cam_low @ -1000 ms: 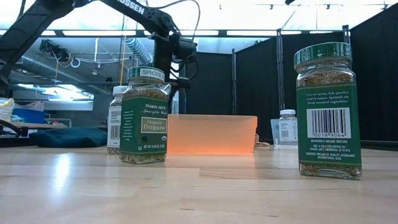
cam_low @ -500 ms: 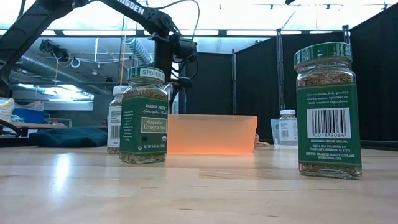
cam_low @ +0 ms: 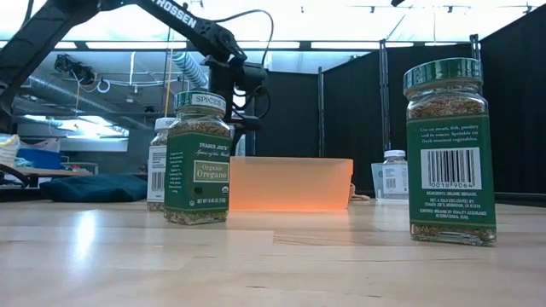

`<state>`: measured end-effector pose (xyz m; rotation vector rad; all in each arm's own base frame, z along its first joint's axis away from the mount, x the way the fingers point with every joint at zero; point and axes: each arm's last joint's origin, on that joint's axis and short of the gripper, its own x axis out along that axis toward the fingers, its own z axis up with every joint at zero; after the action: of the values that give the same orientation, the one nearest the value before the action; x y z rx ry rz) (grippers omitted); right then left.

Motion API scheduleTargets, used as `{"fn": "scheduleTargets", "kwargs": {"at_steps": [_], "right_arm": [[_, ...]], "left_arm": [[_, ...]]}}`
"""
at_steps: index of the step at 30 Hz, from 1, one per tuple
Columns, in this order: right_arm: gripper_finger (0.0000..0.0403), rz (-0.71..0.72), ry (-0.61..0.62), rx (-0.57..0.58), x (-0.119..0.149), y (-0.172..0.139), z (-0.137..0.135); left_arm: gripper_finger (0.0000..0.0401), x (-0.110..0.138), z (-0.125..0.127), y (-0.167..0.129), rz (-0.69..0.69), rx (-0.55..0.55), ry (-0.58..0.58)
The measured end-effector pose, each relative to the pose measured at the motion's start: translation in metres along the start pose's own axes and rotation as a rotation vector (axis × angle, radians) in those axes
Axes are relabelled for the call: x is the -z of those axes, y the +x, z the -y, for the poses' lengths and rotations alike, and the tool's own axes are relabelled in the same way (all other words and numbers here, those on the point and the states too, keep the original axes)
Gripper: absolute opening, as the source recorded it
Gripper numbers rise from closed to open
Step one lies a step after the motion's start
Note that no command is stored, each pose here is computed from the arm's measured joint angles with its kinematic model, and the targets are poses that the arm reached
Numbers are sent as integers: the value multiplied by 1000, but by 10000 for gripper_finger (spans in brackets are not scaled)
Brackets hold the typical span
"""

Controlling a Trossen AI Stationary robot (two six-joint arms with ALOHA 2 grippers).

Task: Sort spices by type
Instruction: Put the gold seasoning bottle into the gray bin

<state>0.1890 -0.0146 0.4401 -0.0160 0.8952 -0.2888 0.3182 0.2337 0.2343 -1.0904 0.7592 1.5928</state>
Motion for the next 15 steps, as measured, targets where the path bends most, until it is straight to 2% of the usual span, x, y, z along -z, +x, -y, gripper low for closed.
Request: {"fn": "scheduleTargets", "kwargs": {"at_steps": [11, 15], "right_arm": [[222, 1, 0, 4, 0, 0, 0], [223, 3, 0, 36, 0, 0, 1]], "left_arm": [[302, -1, 2, -2, -19, 17, 52], [314, 1, 2, 1, -47, 17, 102]]}}
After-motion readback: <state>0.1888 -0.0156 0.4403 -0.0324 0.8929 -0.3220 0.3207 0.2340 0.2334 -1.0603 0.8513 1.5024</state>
